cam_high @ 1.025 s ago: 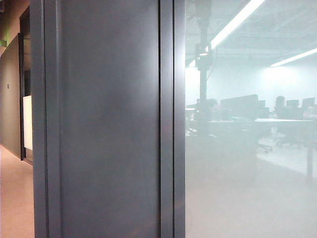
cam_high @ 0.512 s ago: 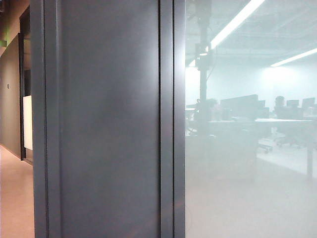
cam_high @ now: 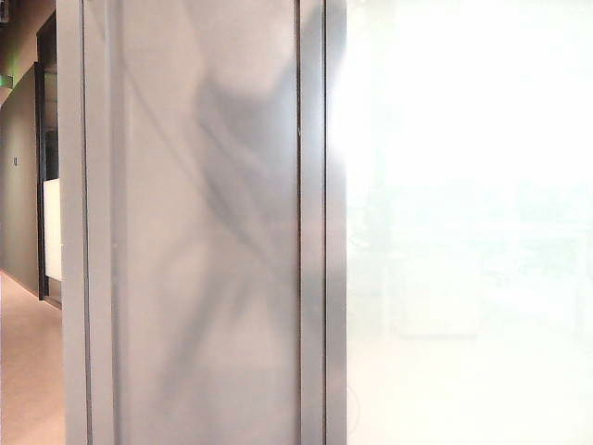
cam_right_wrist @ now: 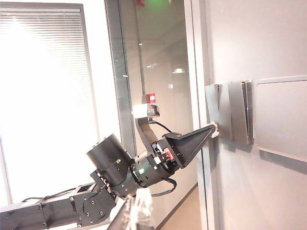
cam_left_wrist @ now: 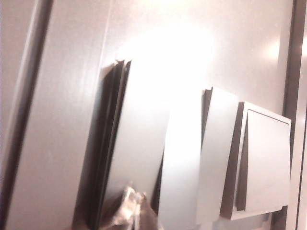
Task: Raise the arm to find the leftmost switch on the wall and turn on the lights.
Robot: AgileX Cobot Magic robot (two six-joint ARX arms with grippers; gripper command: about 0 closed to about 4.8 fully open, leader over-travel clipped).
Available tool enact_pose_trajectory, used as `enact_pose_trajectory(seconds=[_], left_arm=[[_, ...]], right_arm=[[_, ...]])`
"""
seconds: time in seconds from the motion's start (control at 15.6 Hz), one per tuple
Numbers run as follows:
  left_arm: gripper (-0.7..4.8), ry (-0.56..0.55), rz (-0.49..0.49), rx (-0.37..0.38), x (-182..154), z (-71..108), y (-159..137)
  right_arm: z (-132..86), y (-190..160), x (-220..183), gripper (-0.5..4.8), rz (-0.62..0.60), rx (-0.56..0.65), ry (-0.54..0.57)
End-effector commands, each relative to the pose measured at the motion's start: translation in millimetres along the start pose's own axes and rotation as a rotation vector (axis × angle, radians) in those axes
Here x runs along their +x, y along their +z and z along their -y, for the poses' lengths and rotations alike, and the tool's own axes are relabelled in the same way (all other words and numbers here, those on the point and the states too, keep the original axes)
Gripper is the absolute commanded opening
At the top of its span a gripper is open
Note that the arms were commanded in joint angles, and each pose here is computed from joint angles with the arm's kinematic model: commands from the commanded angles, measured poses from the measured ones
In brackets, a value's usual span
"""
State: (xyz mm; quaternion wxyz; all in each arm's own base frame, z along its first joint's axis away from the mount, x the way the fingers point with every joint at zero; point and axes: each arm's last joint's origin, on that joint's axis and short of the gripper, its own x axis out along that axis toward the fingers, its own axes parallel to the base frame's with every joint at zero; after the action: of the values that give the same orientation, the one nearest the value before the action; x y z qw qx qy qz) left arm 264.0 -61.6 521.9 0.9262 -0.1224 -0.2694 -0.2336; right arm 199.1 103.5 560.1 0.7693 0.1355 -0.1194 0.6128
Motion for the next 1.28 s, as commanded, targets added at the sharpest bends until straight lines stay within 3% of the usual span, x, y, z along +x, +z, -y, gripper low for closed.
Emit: enact_pose_trajectory(seconds=[0.06, 0.45, 0.64, 0.96, 1.15, 1.28], left_arm=[[-0.06, 0.032, -0.006, 0.0, 1, -2.4, -1], [-0.05, -0.072, -0.006, 0.006, -24, 16.2, 36], [-0.06, 0.009, -0.055, -0.002, -52, 27.2, 61], [-0.06, 0.044, -0.194, 0.205, -125, 54.3, 104], [-0.06, 0.205, -0.268, 0.352, -172, 62.7, 116], [-0.06, 0.23, -0.357, 0.372, -201, 67.9, 114]], right_arm=[[-4, 4, -1, -0.01, 0.015, -0.019, 0.008], [-6, 6, -2, -0.01, 0.017, -0.023, 0.013], [-12, 9, -4, -0.01, 0.026, -0.036, 0.019], [-32, 20, -14, -0.01, 0.04, -0.062, 0.037], [-39, 15, -21, -0.01, -0.039, 0.023, 0.007], [-46, 13, -28, -0.01, -0.073, 0.019, -0.044]])
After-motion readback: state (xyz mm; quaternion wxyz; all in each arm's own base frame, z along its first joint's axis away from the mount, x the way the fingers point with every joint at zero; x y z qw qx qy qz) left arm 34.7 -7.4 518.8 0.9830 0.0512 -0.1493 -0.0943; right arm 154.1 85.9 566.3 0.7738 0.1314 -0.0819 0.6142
